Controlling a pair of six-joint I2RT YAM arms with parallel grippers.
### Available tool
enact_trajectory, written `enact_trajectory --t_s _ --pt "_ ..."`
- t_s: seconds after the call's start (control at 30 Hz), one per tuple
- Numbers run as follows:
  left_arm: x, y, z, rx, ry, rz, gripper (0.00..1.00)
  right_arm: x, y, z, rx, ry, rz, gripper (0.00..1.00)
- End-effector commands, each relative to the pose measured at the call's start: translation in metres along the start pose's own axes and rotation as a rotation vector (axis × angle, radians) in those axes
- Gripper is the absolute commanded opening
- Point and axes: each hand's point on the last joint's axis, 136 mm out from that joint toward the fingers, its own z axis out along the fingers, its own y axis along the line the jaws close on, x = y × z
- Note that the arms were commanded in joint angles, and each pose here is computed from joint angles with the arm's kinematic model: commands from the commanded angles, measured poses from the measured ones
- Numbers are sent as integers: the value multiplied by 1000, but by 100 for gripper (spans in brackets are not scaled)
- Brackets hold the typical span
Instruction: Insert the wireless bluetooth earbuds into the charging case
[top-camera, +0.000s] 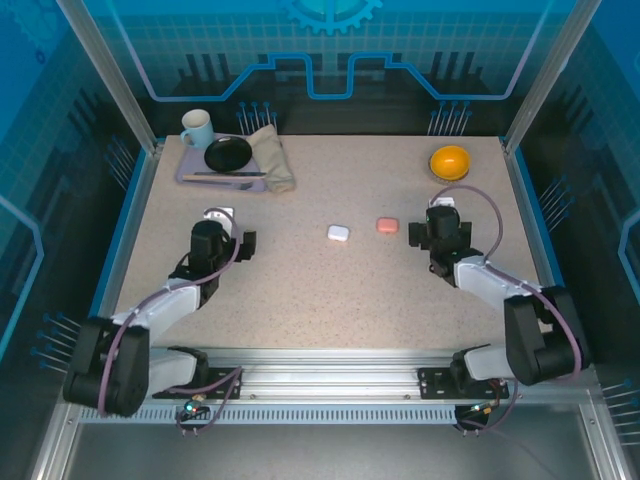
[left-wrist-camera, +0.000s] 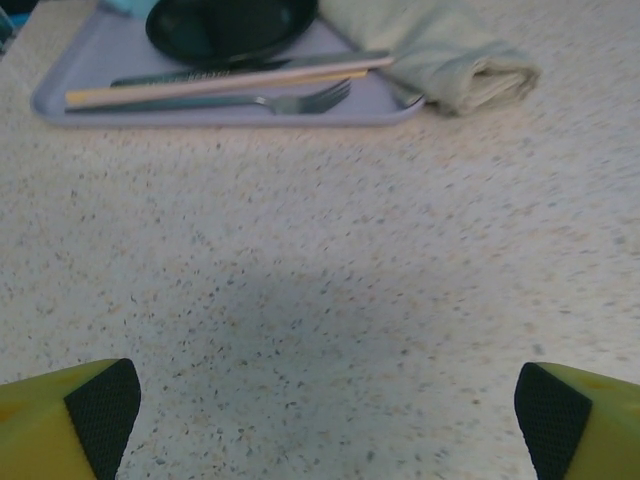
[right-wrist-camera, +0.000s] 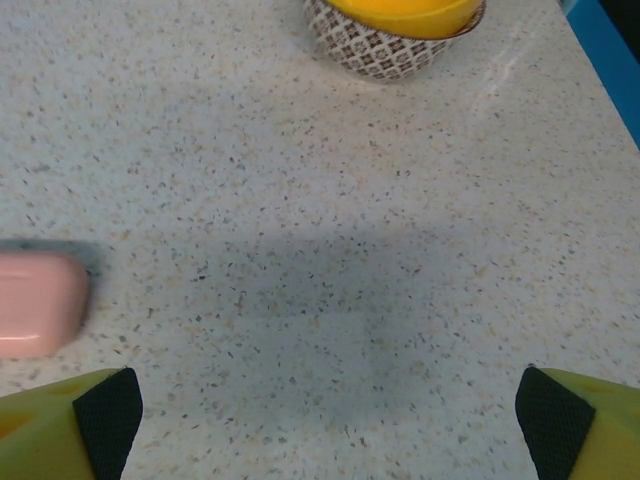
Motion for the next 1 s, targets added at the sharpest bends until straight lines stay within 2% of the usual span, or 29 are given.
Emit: enact_trajectory --t_s 0.0,0.07,0.17,0.2,0.27,0.3,0.7,0.97 --pt "-22 12 14 -46 -145 -33 99 -37 11 0 -86 -233 -54 100" --pt "-28 6 18 12 -174 -60 99 -28 13 0 -154 -278 -37 100" --pt "-16 7 30 34 -172 -74 99 -15 1 1 -144 -360 32 100" --pt "-11 10 32 40 -161 -97 99 -13 5 4 -183 -314 30 100" --pt "-10 8 38 82 -162 -100 99 -18 9 10 -220 -302 17 100" --pt "-6 9 40 109 -119 -124 99 -16 7 16 -249 -255 35 100" --pt "-7 12 40 128 -125 -147 99 -17 12 15 -231 -257 6 100" --pt "-7 12 40 125 -127 -143 99 -18 16 15 -288 -255 6 100"
